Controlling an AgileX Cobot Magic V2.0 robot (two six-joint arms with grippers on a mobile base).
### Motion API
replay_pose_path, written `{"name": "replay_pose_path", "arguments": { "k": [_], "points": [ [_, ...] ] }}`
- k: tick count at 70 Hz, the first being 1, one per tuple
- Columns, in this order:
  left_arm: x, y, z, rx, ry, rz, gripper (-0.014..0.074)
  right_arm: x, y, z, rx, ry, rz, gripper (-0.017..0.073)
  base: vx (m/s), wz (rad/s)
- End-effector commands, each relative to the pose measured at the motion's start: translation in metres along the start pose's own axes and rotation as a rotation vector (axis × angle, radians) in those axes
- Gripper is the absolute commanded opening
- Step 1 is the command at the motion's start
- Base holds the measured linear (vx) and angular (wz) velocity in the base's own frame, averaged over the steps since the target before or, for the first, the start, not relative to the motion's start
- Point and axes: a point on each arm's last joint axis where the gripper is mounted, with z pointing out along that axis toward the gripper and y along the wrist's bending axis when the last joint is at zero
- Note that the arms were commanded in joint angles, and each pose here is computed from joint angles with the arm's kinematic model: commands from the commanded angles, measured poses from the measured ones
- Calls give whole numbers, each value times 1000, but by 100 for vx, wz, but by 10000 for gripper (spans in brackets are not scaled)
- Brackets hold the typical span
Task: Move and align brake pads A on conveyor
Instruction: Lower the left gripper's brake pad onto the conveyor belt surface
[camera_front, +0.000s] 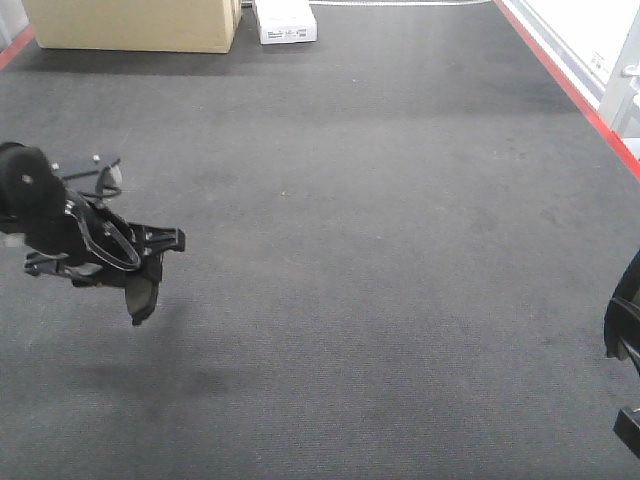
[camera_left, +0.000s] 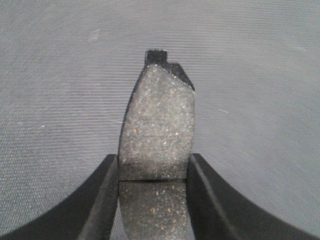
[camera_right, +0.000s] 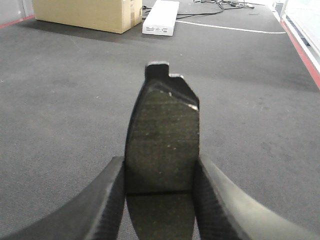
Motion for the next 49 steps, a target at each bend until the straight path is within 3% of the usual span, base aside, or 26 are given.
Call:
{"name": "replay_pose_path", "arguments": {
  "k": [1, 20, 49],
  "points": [
    [-9, -6, -7, 19, -50, -27, 190, -19, -2, -4, 12, -126, -8, -3, 0, 0],
    [-7, 0, 23, -23, 16, -14, 244, -19, -2, -4, 12, -126, -8, -3, 0, 0],
    [-8, -1, 23, -18, 6, -16, 379, -19, -2, -4, 12, -127, -8, -3, 0, 0]
  ]
}}
